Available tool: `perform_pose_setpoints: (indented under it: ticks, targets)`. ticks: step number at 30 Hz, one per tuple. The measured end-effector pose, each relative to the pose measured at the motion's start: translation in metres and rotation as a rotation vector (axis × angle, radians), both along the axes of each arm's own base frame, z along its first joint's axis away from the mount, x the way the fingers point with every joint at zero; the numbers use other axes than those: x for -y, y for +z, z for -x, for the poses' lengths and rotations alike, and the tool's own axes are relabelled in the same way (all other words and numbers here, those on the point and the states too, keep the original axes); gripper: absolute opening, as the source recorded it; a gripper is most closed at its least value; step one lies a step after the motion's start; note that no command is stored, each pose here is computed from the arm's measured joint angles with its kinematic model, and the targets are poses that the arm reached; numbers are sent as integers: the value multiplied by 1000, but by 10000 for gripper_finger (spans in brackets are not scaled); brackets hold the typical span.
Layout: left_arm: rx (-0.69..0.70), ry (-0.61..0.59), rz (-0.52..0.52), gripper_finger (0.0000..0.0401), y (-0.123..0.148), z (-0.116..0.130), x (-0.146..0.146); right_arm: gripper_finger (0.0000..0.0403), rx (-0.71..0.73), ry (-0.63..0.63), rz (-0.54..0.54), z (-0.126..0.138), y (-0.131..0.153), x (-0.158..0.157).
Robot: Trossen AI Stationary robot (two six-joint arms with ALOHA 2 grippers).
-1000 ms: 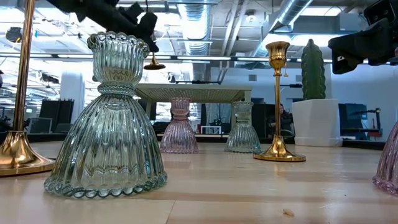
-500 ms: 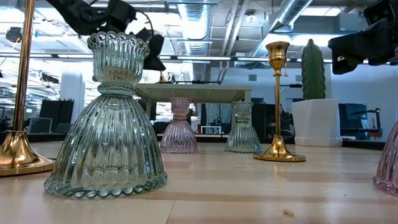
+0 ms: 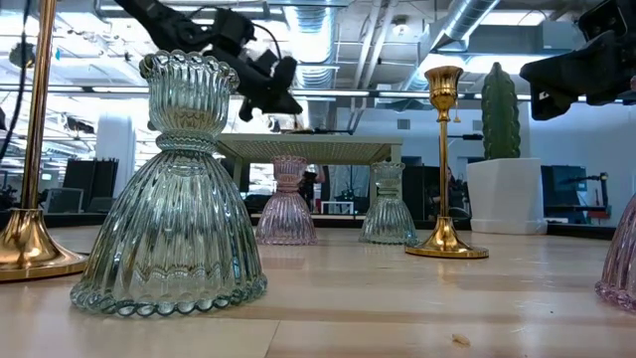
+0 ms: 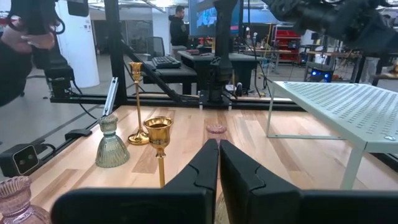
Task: Pick & Place candle stick holders
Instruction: Put the top left gold candle holder on the shelf
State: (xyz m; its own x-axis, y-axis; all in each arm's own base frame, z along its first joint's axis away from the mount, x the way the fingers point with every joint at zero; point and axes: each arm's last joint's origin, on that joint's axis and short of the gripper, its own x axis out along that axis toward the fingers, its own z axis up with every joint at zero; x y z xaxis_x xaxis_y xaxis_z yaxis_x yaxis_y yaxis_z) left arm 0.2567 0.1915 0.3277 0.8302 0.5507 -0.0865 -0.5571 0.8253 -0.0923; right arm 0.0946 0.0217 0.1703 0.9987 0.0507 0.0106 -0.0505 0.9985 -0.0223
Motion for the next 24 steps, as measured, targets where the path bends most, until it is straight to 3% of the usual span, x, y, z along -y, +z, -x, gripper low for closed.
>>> perform_pose_setpoints:
  ticks: [24]
  targets:
    - [-47,20,-4,18,-11,-13,-2,8,0,-12,0,0,0,0]
